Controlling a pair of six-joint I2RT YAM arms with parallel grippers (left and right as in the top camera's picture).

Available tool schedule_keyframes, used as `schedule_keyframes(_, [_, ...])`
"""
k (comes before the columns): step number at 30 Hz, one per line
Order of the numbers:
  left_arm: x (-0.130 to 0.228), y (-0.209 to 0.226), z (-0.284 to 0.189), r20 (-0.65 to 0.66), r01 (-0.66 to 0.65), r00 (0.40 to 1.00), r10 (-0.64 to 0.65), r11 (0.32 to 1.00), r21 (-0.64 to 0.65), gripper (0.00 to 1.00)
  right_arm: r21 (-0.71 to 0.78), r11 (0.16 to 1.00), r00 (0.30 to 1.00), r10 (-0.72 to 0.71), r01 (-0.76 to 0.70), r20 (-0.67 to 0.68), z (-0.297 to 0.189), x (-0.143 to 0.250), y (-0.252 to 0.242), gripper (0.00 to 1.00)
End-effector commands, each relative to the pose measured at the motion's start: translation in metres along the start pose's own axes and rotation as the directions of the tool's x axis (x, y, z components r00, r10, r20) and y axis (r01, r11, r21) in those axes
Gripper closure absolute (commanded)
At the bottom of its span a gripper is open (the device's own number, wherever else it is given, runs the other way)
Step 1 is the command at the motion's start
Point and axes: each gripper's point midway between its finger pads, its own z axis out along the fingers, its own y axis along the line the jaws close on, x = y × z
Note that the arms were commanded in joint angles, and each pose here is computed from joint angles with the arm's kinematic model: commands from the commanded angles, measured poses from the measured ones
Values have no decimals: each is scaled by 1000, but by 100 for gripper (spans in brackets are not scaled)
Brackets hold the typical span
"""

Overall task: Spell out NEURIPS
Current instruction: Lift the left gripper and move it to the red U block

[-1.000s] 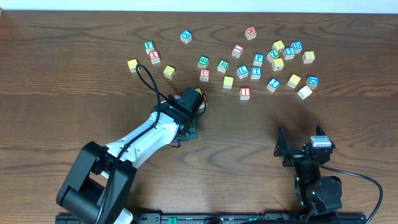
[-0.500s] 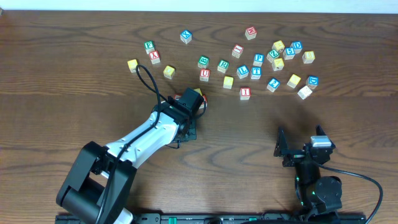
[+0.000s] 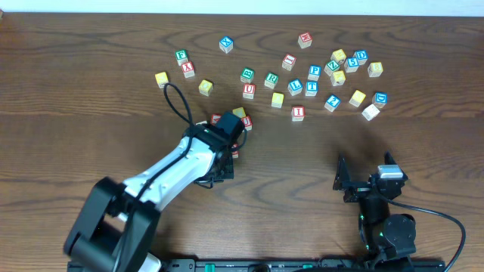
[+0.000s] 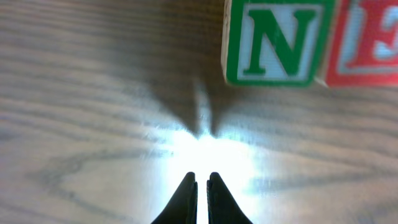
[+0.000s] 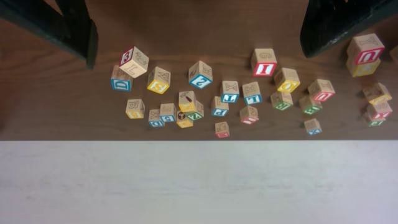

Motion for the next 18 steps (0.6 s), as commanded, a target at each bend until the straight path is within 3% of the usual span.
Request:
schedule_keyframes(1, [1, 1, -24, 53, -7, 999, 5, 999, 38, 93, 13, 1000, 1000, 13, -12, -3, 0, 1, -3, 1])
schedule_keyframes(13, [-37, -22, -139, 384, -122, 923, 21, 963, 241, 88, 13, 1000, 1000, 13, -13, -3, 0, 1, -3, 1])
schedule_keyframes(18, [-56, -36, -159, 419, -148, 908, 31, 957, 251, 76, 13, 1000, 1000, 13, -13, -3, 0, 1, -3, 1])
